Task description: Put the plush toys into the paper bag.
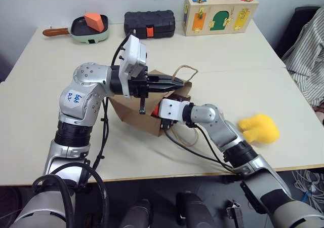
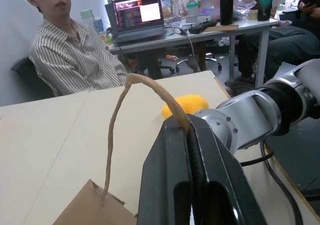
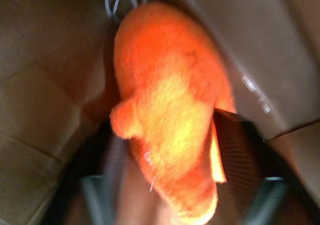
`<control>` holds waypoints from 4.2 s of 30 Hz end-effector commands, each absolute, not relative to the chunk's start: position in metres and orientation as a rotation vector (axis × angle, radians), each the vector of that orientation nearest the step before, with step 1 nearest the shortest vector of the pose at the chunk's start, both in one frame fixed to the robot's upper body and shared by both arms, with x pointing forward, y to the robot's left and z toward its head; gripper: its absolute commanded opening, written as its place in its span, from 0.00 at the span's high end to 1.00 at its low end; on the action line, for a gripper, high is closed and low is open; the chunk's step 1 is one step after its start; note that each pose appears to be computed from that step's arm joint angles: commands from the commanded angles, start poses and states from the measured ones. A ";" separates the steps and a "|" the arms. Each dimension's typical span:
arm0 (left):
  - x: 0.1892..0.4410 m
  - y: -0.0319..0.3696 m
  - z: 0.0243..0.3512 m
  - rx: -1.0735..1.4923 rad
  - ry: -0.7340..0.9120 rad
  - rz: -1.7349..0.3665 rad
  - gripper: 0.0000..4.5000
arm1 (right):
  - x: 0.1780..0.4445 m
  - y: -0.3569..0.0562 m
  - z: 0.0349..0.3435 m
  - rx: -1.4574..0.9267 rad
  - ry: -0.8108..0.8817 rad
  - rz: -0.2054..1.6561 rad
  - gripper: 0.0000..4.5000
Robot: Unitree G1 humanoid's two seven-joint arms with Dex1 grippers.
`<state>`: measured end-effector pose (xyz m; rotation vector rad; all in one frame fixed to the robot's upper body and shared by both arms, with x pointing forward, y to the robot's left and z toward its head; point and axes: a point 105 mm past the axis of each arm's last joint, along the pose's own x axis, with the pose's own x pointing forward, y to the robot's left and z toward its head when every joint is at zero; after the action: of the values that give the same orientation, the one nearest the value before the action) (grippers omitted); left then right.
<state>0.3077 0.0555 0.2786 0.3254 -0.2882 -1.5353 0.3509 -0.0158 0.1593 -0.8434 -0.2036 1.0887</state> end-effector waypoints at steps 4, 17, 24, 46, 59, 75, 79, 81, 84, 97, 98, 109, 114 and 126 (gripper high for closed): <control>0.304 0.058 0.285 0.343 -0.325 -1.521 1.00 | 0.297 -0.066 0.221 -0.604 -0.277 1.086 0.01; 0.308 0.051 0.279 0.316 -0.327 -1.550 1.00 | 0.269 -0.118 0.274 -0.218 -0.223 0.956 0.01; 0.311 0.050 0.281 0.335 -0.340 -1.565 1.00 | 0.277 -0.260 0.216 -0.397 0.176 0.386 0.01; 0.312 0.051 0.282 0.342 -0.345 -1.562 1.00 | 0.270 -0.309 0.143 0.116 0.331 0.217 0.53; 0.311 0.050 0.286 0.348 -0.347 -1.558 1.00 | 0.273 -0.181 0.212 0.124 0.142 0.773 0.99; 0.307 0.048 0.286 0.334 -0.348 -1.566 1.00 | 0.355 -0.062 0.203 0.157 0.169 0.914 0.99; 0.307 0.048 0.286 0.330 -0.349 -1.563 1.00 | 0.365 -0.040 0.192 0.184 0.202 0.912 0.99; 0.306 0.048 0.286 0.329 -0.350 -1.562 1.00 | 0.370 -0.034 0.185 0.174 0.214 0.900 0.99; 0.307 0.049 0.286 0.331 -0.349 -1.558 1.00 | 0.376 -0.030 0.178 0.176 0.225 0.875 0.99; 0.311 0.055 0.282 0.334 -0.335 -1.535 1.00 | 0.337 -0.056 0.198 0.178 0.183 0.952 0.35; 0.312 0.055 0.282 0.334 -0.335 -1.533 1.00 | 0.331 -0.061 0.199 0.170 0.181 0.957 0.27; 0.312 0.055 0.282 0.338 -0.339 -1.535 1.00 | 0.307 -0.145 0.195 0.063 0.255 0.709 0.01; 0.311 0.054 0.283 0.339 -0.346 -1.540 1.00 | 0.302 -0.162 0.155 0.089 0.381 0.613 0.01; 0.310 0.056 0.283 0.343 -0.347 -1.532 1.00 | 0.317 -0.139 0.115 0.349 0.450 0.578 0.44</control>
<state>0.3153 0.0523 0.2720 0.3189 -0.2903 -1.5421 0.3165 -0.1396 0.1163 0.3330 0.4521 0.5821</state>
